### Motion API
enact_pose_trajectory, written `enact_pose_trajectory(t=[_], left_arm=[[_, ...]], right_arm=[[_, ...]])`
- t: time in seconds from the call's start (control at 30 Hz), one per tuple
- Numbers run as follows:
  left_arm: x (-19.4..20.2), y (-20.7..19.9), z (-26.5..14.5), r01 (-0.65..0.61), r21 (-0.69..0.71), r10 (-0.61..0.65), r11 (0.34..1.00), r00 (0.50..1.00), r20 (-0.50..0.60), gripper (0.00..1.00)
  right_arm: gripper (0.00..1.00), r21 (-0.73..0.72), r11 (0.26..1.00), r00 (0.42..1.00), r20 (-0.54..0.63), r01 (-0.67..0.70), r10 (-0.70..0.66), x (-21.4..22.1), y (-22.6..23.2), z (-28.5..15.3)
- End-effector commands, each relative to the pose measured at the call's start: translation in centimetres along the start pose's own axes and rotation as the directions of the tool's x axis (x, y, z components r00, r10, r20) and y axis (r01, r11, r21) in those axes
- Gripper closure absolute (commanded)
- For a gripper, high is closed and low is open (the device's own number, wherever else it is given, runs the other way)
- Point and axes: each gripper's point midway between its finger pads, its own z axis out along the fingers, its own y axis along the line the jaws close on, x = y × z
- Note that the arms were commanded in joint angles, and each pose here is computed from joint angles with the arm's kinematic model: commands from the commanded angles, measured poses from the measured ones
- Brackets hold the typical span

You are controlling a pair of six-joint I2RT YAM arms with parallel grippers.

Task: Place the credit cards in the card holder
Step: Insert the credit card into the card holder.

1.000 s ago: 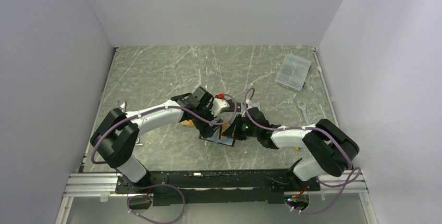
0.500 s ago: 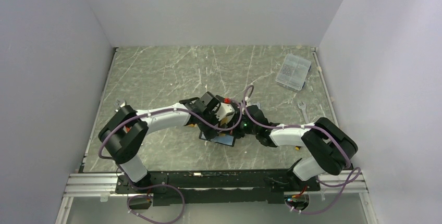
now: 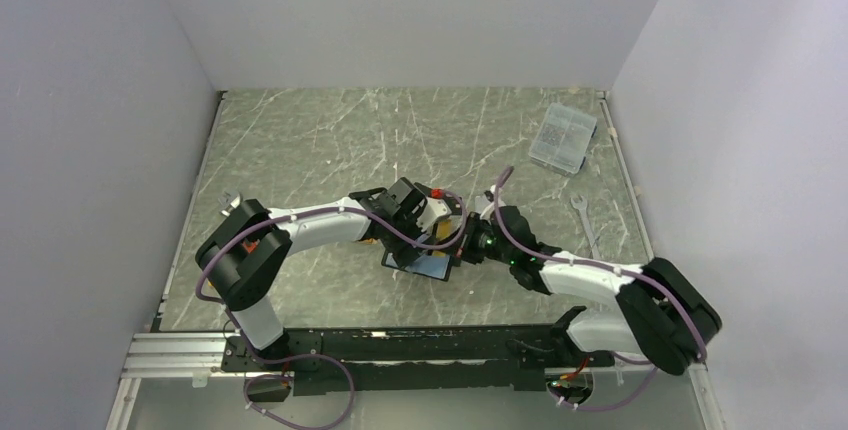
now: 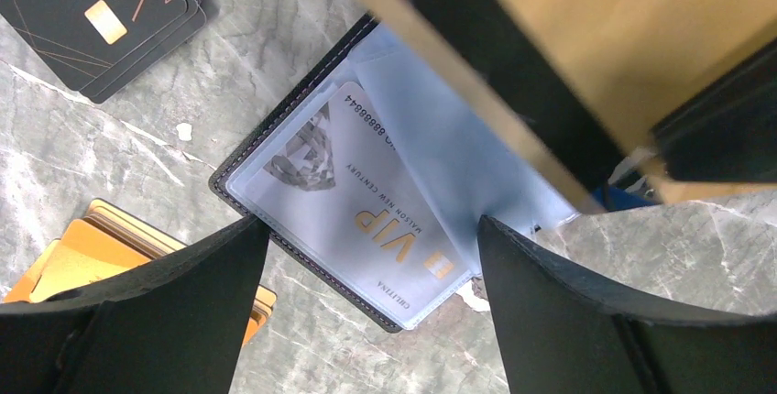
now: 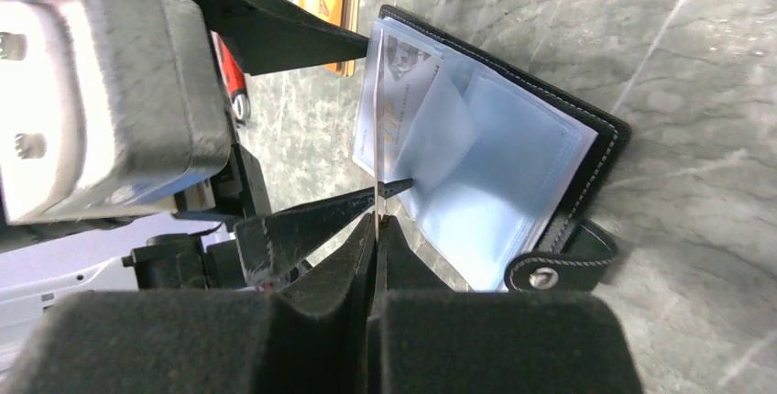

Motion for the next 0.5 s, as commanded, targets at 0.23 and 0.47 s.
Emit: enact_pose_trajectory(t=[0.23,0.47], left_arm=[[0.8,1.8,-1.0,0.018,-0.048,-0.02,0.999,0.999,-0.029,0.21],[0.6,2.2,-1.9,0.039,-0.04,-0.039,0.998,0.999,-0.011,0.21]], right_arm=[[1.0,0.018,0.999,0.999,0.008,-0.04,0.04,0.9,-2.2,-1.5],[1.0,0.008,1.0,1.0,-0.002,-0.029,0.029,0.7,-1.7,-0.9]])
